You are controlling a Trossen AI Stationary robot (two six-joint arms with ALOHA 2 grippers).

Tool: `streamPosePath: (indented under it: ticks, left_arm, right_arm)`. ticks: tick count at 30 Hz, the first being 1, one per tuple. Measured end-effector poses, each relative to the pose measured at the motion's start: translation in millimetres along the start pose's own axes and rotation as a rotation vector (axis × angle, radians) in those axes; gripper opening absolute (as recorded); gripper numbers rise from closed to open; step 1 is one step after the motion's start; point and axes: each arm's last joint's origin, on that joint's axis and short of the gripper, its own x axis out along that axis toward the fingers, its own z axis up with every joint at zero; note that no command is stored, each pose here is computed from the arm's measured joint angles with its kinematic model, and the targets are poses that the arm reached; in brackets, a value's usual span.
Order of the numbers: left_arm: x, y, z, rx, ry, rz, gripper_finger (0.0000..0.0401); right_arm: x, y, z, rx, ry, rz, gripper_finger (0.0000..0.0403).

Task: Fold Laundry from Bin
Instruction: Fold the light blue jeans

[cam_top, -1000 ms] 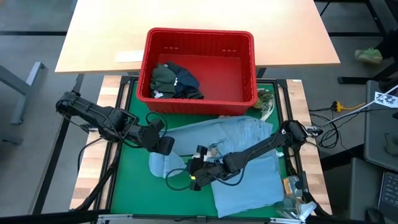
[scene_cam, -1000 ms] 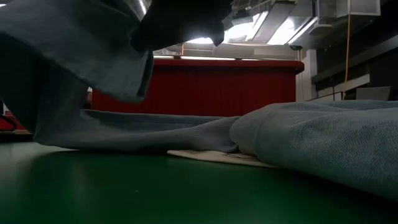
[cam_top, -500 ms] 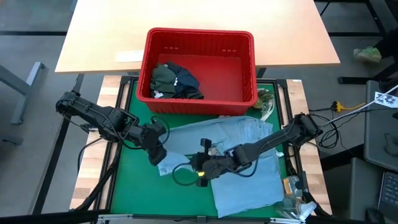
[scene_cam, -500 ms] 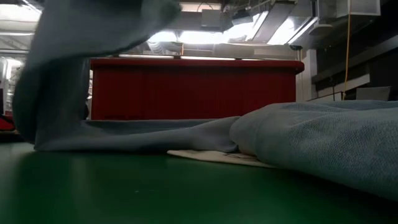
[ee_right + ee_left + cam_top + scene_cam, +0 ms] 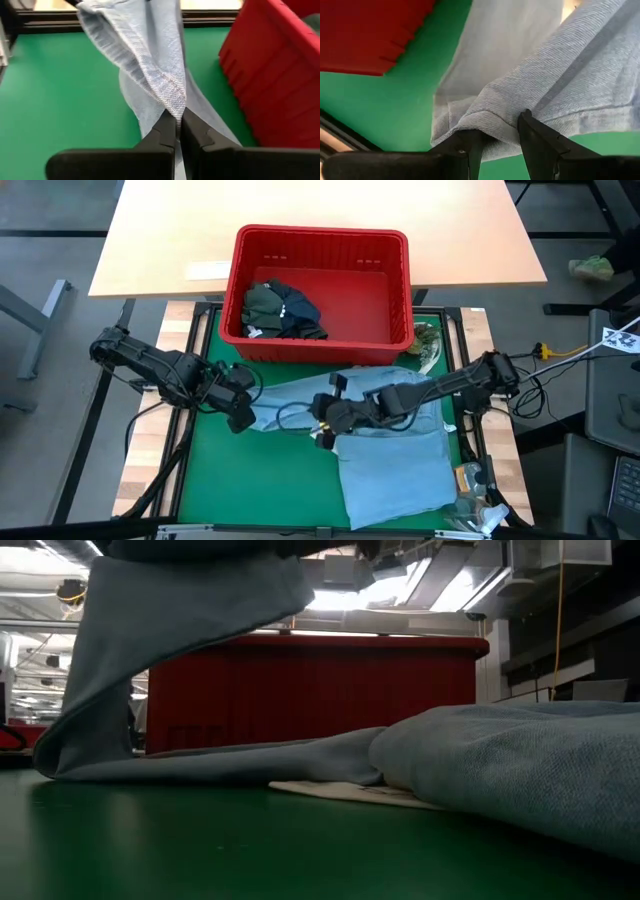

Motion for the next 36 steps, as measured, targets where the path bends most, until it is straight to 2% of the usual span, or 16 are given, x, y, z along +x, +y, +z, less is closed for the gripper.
streamPosePath:
  ticks: [5, 12, 18, 22, 30, 36]
  left_arm:
    - [-2.5, -2.1, -8.5, 0.041, 0.011, 0.018, 0.0116]
    - [-6.0, 0.5, -29.7, 0.061, 0.064, 0.102, 0.0116]
    - [3.0, -4.3, -42.2, -0.046, 0.048, 0.123, 0.0112]
    - [24.9, -13.8, -57.6, -0.107, 0.011, 0.114, 0.0112]
    - [85.7, -31.6, -90.6, -0.095, -0.054, -0.029, 0.0111]
    - [117.3, -17.7, -103.8, -0.189, -0.055, 0.039, 0.0111]
  right_arm:
    - [6.2, -20.1, 3.1, 0.047, 0.022, -0.029, 0.0006]
    - [9.6, -37.3, 3.8, 0.083, 0.051, -0.072, 0.0007]
    - [10.1, -45.7, -4.7, 0.126, 0.139, -0.127, 0.0005]
    - [9.8, -44.5, -5.2, 0.125, 0.141, -0.125, 0.001]
    - [9.9, -43.9, -5.3, 0.124, 0.145, -0.11, 0.0008]
    - [10.2, -43.4, -5.6, 0.124, 0.151, -0.094, 0.0008]
